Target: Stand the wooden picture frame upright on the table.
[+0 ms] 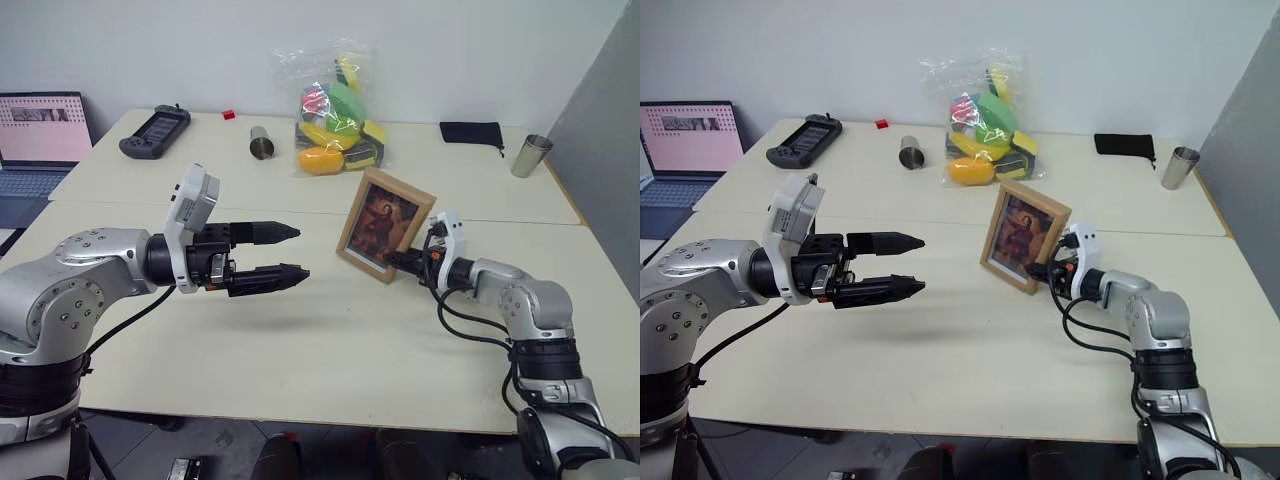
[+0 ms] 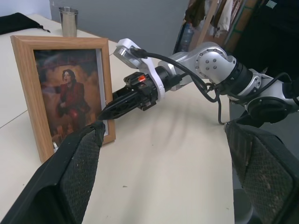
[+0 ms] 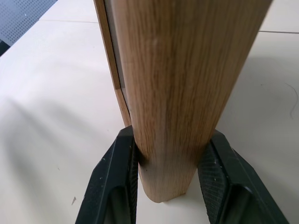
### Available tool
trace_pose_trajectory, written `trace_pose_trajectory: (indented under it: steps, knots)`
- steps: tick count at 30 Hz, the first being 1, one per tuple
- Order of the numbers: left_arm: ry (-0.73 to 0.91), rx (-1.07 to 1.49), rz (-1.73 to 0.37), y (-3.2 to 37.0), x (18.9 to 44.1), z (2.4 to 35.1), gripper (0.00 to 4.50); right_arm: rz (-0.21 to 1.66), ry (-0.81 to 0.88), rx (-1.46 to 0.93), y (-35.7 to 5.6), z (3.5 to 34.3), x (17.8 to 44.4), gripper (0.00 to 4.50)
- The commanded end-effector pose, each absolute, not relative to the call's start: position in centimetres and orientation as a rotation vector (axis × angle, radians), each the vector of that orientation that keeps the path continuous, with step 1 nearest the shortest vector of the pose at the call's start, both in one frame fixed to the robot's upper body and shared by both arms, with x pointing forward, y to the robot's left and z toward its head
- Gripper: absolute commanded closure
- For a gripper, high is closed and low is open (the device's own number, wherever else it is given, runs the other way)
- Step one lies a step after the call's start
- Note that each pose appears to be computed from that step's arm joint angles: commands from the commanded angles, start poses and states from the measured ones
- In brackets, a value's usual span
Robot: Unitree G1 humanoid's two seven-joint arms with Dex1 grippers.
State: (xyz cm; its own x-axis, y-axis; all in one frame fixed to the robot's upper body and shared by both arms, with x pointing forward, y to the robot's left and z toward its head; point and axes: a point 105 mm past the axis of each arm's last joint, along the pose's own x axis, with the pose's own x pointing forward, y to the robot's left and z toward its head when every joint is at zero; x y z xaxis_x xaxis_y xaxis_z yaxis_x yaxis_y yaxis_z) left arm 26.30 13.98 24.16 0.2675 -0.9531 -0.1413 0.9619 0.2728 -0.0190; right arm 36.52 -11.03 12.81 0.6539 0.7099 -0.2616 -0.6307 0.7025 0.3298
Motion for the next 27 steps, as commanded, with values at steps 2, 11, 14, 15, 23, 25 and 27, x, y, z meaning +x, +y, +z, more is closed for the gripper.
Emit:
trace_pose_trajectory:
  steps: [2,11,14,15,23,25,27]
  knots:
    - [0.099,0.117,-1.287,14.1,26.3,24.9,0.14,0.767,0.476,0.277,-10.6,11.3,36.5,3.12]
    - [0.093,0.128,-1.268,13.9,26.7,24.8,0.14,0.797,0.481,0.261,-10.1,11.7,36.4,3.12]
    - [0.088,0.122,-1.264,13.8,26.9,24.9,0.14,0.79,0.478,0.26,-10.2,11.7,36.5,3.12]
    - [0.087,0.119,-1.263,13.8,26.9,24.9,0.14,0.788,0.478,0.262,-10.2,11.7,36.6,3.12]
    - [0.08,0.11,-1.254,13.8,27.2,25.1,0.14,0.782,0.469,0.252,-10.3,11.9,36.7,2.33]
    - [0.08,0.11,-1.254,13.8,27.3,25.1,0.14,0.783,0.465,0.25,-10.2,12.0,36.8,1.87]
    - [0.08,0.11,-1.254,13.8,27.3,25.0,0.14,0.781,0.459,0.231,-10.3,12.0,36.8,1.4]
